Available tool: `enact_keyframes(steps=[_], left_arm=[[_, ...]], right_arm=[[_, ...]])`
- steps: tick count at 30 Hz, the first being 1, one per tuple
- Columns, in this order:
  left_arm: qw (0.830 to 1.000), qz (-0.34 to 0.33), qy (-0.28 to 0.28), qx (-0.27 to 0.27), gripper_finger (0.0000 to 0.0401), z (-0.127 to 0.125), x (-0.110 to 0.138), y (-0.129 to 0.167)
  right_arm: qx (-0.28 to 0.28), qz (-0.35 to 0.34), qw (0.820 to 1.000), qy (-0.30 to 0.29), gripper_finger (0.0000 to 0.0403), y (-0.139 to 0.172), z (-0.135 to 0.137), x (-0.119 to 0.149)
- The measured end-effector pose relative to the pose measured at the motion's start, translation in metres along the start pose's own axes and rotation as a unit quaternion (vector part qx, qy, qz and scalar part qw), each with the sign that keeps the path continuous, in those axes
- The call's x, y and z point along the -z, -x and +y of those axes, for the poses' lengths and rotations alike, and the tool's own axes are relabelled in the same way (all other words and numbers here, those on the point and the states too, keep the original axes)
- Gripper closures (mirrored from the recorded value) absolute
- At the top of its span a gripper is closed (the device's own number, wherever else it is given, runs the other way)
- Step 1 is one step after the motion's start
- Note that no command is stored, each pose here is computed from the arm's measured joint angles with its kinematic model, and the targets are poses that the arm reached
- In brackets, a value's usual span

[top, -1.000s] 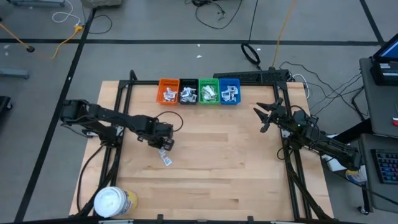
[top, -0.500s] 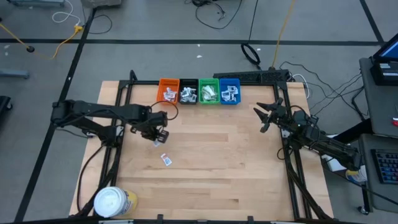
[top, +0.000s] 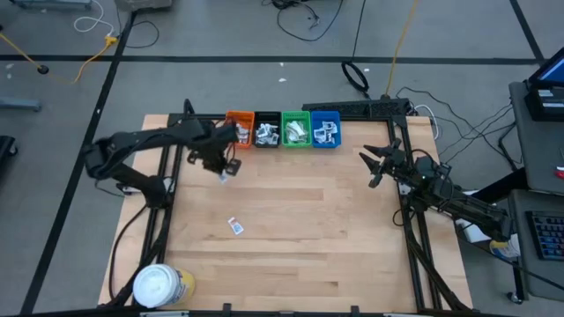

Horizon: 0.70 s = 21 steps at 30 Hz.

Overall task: Pick & Place First Aid Supplies
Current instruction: Put the red packet into the orange bin

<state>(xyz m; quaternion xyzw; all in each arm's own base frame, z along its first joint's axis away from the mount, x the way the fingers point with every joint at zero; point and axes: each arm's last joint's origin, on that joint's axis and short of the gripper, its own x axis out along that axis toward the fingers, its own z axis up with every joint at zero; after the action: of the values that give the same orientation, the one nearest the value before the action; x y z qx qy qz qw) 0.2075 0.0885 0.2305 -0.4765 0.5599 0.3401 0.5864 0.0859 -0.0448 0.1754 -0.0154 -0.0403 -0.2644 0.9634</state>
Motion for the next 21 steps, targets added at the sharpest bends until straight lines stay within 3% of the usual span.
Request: enact_keyframes(steps=[6,21], left_arm=[[1.000,0.012,0.004,-0.020,0.0401,0.013,-0.046,0.013],[1.000,-0.020,-0.005,-0.009,0.0401,0.023,-0.171,0.048]], right_arm=[[0.000,0.000,1.000,0.000,0.0264,0.000,0.000,0.000],[0.000,0.000,1.000,0.000,0.0264,0.000,0.000,0.000]])
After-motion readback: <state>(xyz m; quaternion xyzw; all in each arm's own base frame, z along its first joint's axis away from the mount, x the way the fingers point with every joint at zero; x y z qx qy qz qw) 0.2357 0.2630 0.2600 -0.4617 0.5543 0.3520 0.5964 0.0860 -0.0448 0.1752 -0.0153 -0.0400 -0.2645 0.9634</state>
